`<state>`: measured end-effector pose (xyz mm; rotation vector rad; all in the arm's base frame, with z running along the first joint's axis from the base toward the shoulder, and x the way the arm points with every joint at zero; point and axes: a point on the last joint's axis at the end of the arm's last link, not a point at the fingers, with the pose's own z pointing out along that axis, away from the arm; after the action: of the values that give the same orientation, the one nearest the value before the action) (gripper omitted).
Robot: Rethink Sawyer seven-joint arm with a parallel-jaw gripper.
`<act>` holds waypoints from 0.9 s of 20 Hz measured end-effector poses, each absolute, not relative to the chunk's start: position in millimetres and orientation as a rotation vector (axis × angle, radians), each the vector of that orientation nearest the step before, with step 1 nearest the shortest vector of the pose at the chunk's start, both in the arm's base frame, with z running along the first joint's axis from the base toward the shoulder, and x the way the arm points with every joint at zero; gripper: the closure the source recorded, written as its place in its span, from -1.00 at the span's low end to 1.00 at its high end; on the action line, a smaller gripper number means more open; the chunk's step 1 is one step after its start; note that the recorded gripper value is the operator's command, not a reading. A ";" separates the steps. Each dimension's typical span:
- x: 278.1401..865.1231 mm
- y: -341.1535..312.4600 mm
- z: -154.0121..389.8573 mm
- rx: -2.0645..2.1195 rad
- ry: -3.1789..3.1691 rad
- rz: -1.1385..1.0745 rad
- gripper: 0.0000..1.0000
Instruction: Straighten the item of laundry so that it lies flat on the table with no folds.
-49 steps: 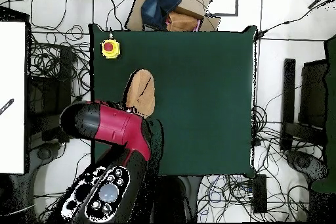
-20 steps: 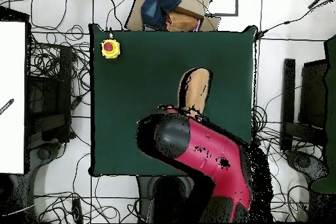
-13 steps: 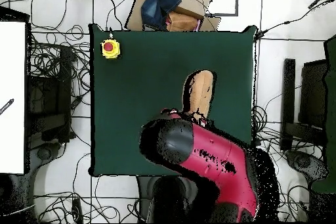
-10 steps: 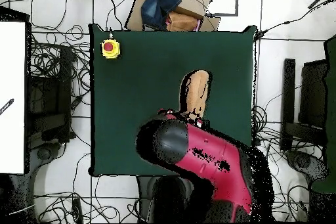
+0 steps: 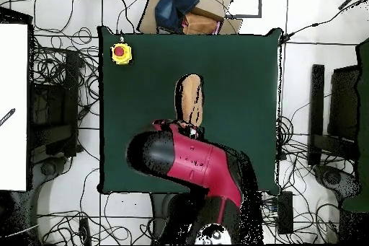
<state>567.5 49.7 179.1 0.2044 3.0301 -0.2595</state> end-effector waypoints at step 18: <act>540.4 10.7 167.6 0.326 3.081 -0.177 1.00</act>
<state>540.4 10.7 167.6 0.3262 3.0805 -0.1774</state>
